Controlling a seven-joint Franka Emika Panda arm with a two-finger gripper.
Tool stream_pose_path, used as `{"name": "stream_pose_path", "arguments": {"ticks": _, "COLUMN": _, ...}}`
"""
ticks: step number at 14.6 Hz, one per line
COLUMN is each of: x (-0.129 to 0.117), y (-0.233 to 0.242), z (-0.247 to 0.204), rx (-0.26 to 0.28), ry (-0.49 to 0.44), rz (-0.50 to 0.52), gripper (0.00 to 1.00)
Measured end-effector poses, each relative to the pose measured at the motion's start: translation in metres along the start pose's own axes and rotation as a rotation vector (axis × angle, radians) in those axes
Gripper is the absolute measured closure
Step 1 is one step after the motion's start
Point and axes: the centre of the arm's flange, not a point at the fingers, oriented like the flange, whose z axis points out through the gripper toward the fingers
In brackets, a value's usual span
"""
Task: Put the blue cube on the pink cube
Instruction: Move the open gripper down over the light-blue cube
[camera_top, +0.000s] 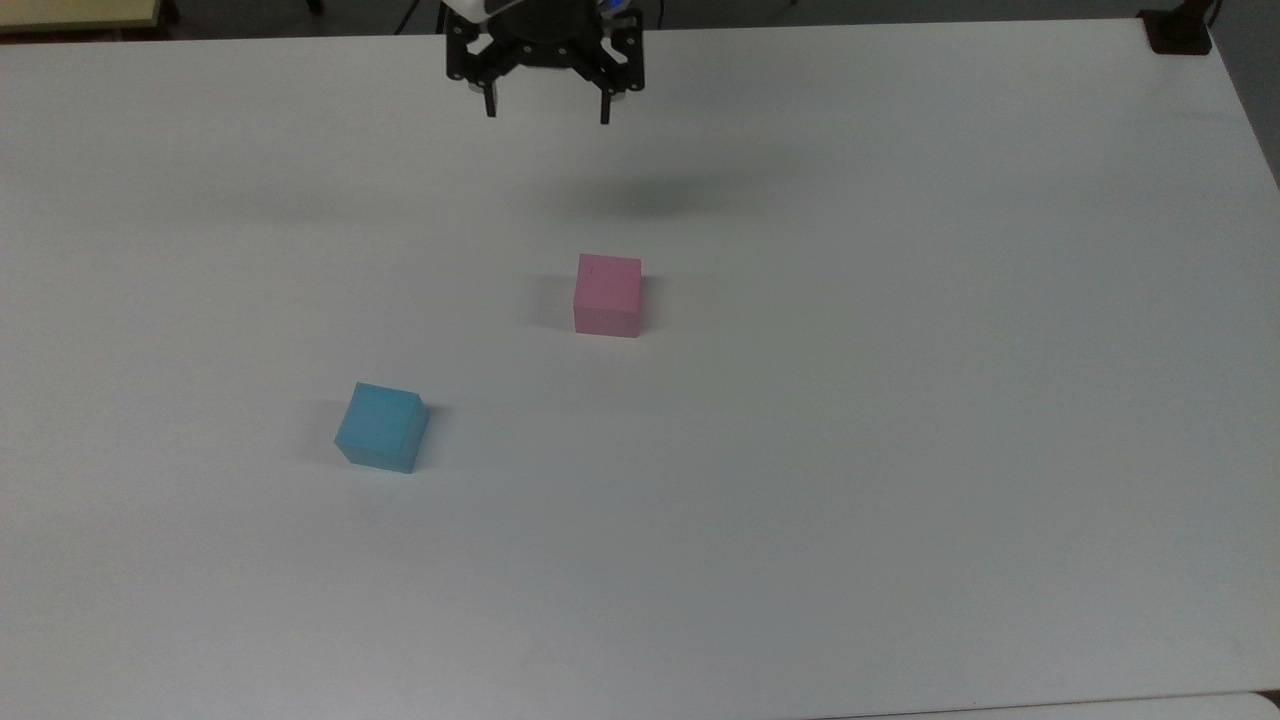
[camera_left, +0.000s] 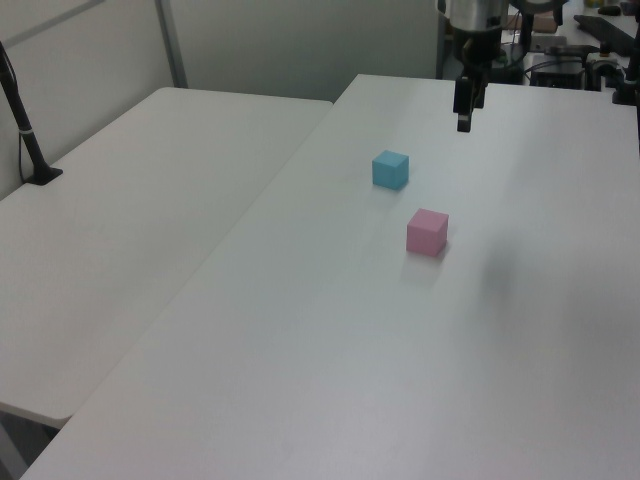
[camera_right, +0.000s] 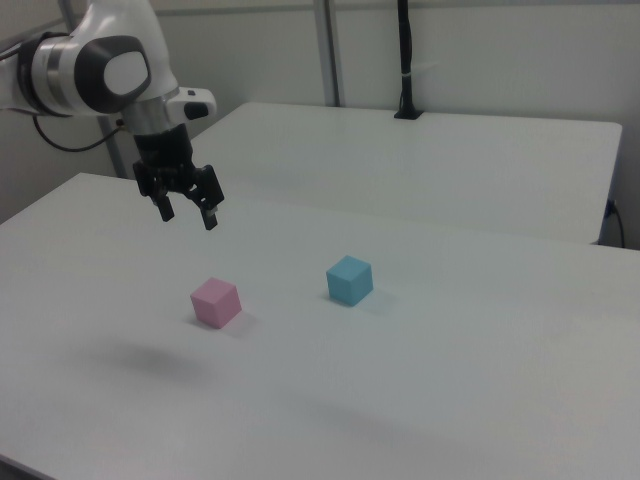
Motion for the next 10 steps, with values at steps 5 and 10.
{"name": "stream_pose_path", "arguments": {"ticks": 5, "x": 0.003, "y": 0.02, "z": -0.014, "rx": 0.006, "ry": 0.018, "rz": 0.028, "gripper": 0.0}}
{"name": "stream_pose_path", "arguments": {"ticks": 10, "x": 0.009, "y": 0.029, "z": -0.005, "rx": 0.006, "ry": 0.013, "rz": 0.045, "gripper": 0.0}}
